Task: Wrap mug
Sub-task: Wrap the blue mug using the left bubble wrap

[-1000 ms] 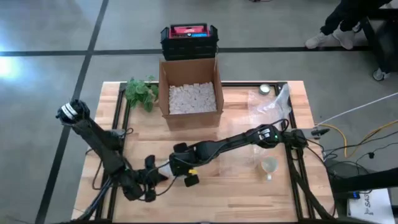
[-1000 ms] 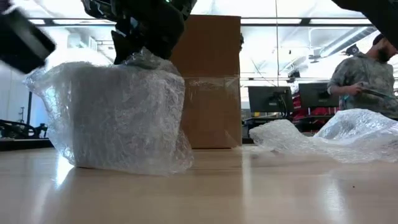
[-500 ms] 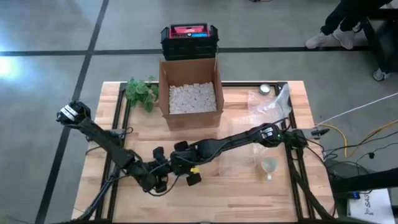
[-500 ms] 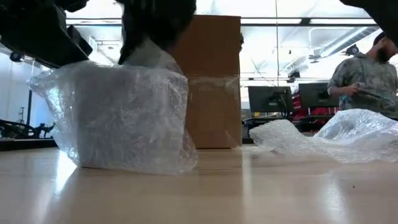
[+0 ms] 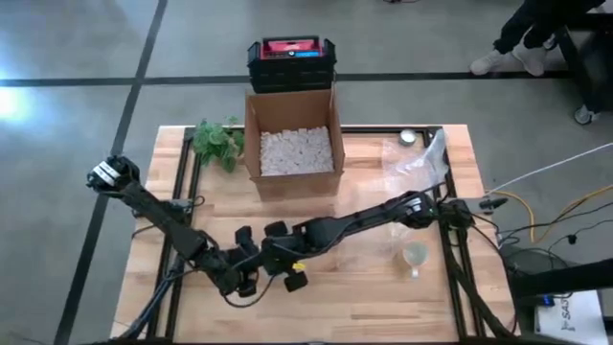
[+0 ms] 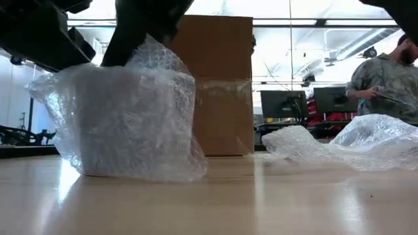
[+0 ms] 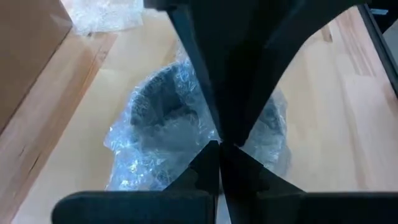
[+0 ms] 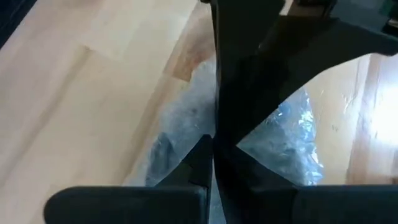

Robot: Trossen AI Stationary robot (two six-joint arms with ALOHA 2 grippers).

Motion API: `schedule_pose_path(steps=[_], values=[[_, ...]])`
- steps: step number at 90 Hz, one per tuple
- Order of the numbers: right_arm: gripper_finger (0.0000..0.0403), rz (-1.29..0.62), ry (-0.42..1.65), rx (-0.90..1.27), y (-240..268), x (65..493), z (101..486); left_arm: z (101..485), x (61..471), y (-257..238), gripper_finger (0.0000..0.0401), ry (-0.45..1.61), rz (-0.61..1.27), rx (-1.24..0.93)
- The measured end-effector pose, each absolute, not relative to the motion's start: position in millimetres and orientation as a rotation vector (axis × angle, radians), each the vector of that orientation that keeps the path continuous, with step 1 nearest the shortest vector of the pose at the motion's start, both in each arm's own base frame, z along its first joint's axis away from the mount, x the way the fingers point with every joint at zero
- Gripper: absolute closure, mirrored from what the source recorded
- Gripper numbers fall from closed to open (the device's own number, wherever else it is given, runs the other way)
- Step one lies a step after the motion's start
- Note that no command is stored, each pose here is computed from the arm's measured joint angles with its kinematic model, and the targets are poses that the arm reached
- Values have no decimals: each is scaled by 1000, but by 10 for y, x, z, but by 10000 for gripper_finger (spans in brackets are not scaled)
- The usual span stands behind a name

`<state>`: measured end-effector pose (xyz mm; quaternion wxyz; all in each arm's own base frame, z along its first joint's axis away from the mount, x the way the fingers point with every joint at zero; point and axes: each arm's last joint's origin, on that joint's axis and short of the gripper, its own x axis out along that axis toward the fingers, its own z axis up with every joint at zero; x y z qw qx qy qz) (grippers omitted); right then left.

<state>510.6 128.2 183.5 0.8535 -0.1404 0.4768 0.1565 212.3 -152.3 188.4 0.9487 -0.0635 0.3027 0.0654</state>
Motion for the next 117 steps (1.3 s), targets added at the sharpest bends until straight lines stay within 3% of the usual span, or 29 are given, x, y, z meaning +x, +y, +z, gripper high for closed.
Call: schedule_pose_path(steps=[23, 46, 57, 71, 84, 97, 117], values=[[403, 320, 1056, -289, 1246, 5113, 1641, 2167, 2157, -1554, 401, 614, 131, -130], [403, 318, 1071, -287, 1227, 5104, 1617, 2645, 1910, -1693, 401, 787, 161, -79], [403, 317, 1073, -286, 1225, 5103, 1614, 2527, 1630, -1764, 401, 874, 230, -126], [403, 318, 1073, -289, 1225, 5102, 1612, 2139, 1423, -1812, 401, 830, 264, -192], [403, 319, 1063, -291, 1225, 5111, 1612, 1828, 1495, -1758, 401, 672, 247, -220], [403, 320, 1062, -291, 1227, 5112, 1608, 1897, 1670, -1721, 401, 499, 218, -178], [403, 319, 1060, -291, 1226, 5116, 1605, 1888, 1912, -1620, 401, 493, 167, -152]])
